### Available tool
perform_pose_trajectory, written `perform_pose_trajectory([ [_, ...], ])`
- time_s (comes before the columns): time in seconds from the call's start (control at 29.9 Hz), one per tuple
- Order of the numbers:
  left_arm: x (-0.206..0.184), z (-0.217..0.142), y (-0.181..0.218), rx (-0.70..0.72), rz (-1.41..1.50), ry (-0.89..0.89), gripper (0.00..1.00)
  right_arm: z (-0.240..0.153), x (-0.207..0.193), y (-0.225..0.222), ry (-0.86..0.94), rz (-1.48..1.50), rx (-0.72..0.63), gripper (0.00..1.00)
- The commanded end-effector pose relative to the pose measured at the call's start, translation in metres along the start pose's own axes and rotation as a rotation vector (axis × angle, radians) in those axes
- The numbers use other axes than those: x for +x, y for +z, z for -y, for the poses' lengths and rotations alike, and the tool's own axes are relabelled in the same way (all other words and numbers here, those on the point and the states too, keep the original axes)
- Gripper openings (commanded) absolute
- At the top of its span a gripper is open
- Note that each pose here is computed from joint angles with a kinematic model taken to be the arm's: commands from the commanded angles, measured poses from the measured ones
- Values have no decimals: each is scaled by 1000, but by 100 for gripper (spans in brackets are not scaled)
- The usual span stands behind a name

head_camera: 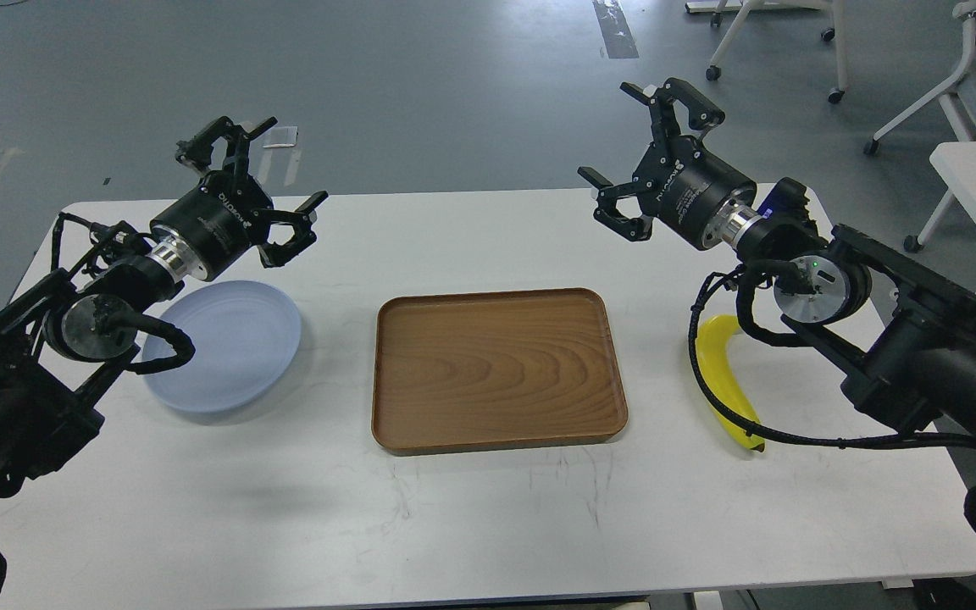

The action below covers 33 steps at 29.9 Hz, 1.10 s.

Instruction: Place banana on plate with both arms

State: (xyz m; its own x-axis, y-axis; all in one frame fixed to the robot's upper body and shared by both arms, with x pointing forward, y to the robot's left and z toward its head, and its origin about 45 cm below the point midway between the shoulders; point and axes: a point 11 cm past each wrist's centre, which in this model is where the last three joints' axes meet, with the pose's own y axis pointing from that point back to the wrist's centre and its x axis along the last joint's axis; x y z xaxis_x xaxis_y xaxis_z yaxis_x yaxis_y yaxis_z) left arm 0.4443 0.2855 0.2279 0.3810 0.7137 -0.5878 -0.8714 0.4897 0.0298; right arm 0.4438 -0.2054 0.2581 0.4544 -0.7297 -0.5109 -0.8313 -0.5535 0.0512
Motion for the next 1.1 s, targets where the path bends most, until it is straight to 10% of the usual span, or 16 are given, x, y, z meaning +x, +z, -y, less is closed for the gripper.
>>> perform_pose_trajectory([
  [0.0,1,-1,0,1,0,2,98,1,1,0,2,-3,-1,100],
  [1.07,0,-2,-4,13,-4,0,98,3,-5,11,-13,-3,-25,100],
])
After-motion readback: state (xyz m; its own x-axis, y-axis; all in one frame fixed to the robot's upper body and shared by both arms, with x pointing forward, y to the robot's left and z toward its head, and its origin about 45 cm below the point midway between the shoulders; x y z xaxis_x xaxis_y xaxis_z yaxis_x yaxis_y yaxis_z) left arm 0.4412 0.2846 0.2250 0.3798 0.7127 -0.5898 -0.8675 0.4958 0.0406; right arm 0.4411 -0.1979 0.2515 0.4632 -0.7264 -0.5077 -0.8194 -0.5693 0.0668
